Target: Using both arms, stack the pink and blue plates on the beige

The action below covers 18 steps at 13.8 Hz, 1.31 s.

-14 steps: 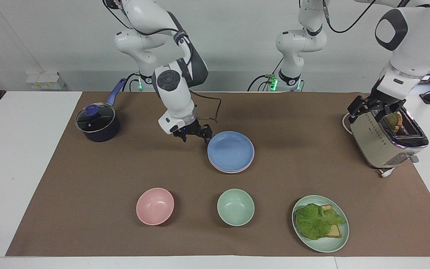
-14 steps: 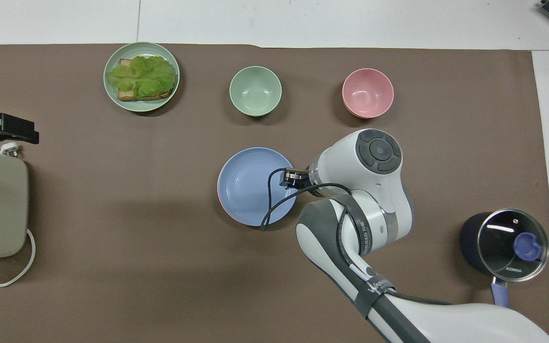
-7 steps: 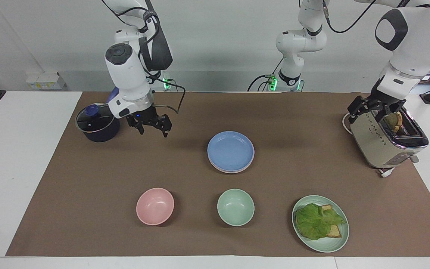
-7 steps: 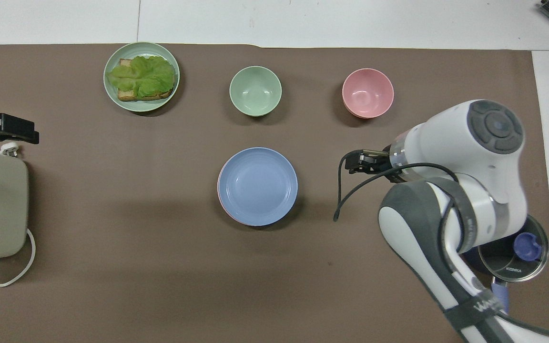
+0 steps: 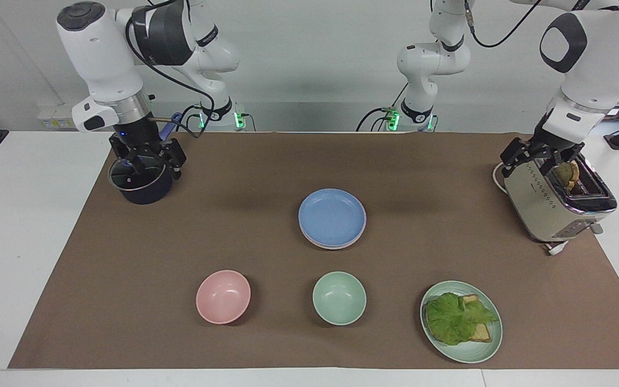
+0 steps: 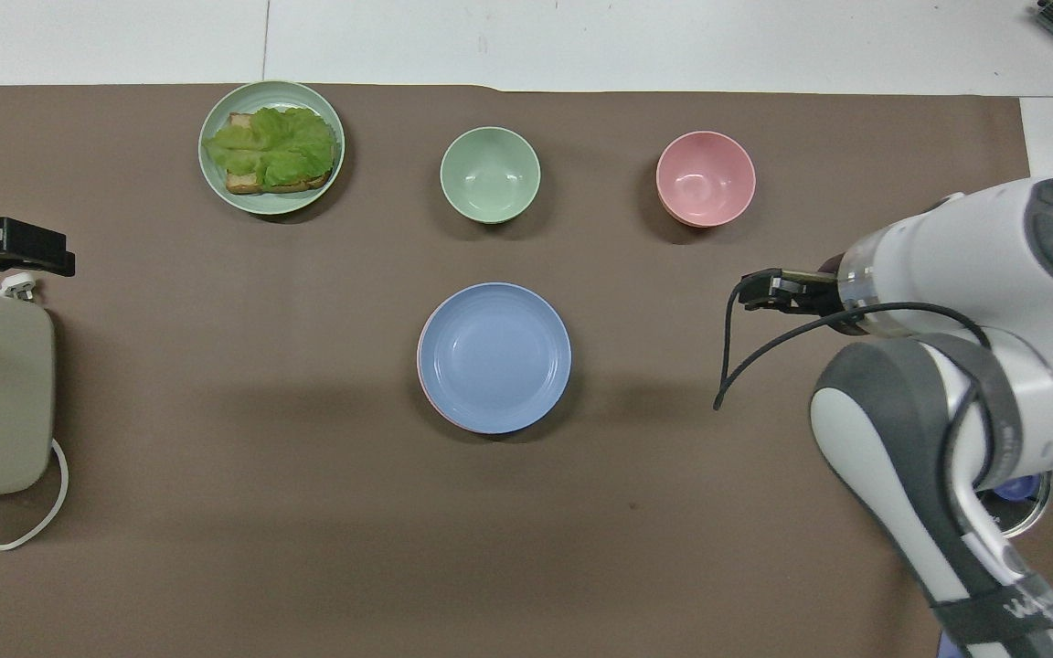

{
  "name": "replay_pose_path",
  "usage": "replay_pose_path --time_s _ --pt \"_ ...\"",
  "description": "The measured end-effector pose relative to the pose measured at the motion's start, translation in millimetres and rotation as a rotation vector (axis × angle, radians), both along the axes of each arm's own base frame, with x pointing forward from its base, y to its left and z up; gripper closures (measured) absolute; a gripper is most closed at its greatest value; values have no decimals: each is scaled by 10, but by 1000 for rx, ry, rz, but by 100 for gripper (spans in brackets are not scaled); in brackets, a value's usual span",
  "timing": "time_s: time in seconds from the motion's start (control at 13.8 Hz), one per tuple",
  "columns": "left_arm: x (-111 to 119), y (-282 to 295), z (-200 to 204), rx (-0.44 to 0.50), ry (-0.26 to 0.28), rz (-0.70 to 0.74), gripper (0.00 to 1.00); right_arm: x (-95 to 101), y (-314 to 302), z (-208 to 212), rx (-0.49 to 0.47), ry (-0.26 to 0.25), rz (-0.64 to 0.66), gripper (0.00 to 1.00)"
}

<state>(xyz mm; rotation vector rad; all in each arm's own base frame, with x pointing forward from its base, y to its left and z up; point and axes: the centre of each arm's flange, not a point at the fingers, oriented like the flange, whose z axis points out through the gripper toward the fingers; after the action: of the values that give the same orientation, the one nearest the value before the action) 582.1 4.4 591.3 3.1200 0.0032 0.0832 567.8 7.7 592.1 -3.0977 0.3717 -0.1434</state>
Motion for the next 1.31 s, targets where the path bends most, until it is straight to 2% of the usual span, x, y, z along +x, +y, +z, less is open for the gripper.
replay_pose_path --time_s 0.29,0.58,1.31 --pt "0 0 0 0 0 0 0 -103 -117 332 -16 44 31 0" --pt "0 0 0 0 0 0 0 -181 -22 420 -17 90 51 0" --pt "0 0 0 0 0 0 0 -265 34 424 -22 96 115 0"
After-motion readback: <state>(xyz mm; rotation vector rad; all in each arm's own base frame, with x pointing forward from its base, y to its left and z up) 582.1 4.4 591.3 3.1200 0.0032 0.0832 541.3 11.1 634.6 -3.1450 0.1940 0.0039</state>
